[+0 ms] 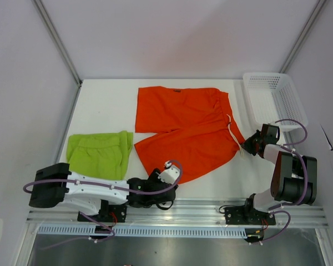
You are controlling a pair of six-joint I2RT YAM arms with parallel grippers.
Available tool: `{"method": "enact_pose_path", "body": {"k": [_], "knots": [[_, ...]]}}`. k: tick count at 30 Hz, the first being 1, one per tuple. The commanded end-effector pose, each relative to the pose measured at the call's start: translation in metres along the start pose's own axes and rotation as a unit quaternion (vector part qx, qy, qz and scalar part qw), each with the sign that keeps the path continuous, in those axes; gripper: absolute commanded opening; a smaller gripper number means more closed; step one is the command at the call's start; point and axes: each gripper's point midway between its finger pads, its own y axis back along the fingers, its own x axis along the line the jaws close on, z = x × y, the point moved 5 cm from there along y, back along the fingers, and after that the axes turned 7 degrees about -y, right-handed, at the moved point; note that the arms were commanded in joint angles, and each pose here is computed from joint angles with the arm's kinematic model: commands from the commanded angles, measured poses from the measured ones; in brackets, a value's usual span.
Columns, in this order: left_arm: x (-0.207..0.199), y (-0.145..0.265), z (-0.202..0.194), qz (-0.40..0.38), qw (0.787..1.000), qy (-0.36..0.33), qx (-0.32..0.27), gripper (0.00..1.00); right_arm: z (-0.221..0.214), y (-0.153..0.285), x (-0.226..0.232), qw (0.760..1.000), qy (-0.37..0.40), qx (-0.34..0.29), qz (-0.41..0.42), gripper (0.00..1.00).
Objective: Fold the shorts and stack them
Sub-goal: Fold the shorts
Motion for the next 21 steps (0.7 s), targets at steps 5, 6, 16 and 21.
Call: {"method": "enact_pose_path", "body": {"k": [5,6,16,21], "knots": [[0.0,-0.01,0.02,0.062,0.996,-0.057,-0.01,0.6,0.0,-0.005,-0.006,1.0,-0.002,0.004,-0.011,0.0],[-0.001,-0.011,0.021,0.062,0.996,-0.063,-0.008,0.58,0.0,-0.005,-0.007,1.0,-0.003,0.005,-0.012,0.0],[-0.019,-0.033,0.008,0.047,0.99,-0.12,0.048,0.27,-0.002,-0.005,-0.006,1.0,-0.003,0.01,-0.009,0.0],[-0.024,-0.036,0.006,0.037,0.989,-0.131,0.06,0.11,0.0,-0.004,-0.007,1.0,-0.005,0.008,-0.01,0.0]]}}
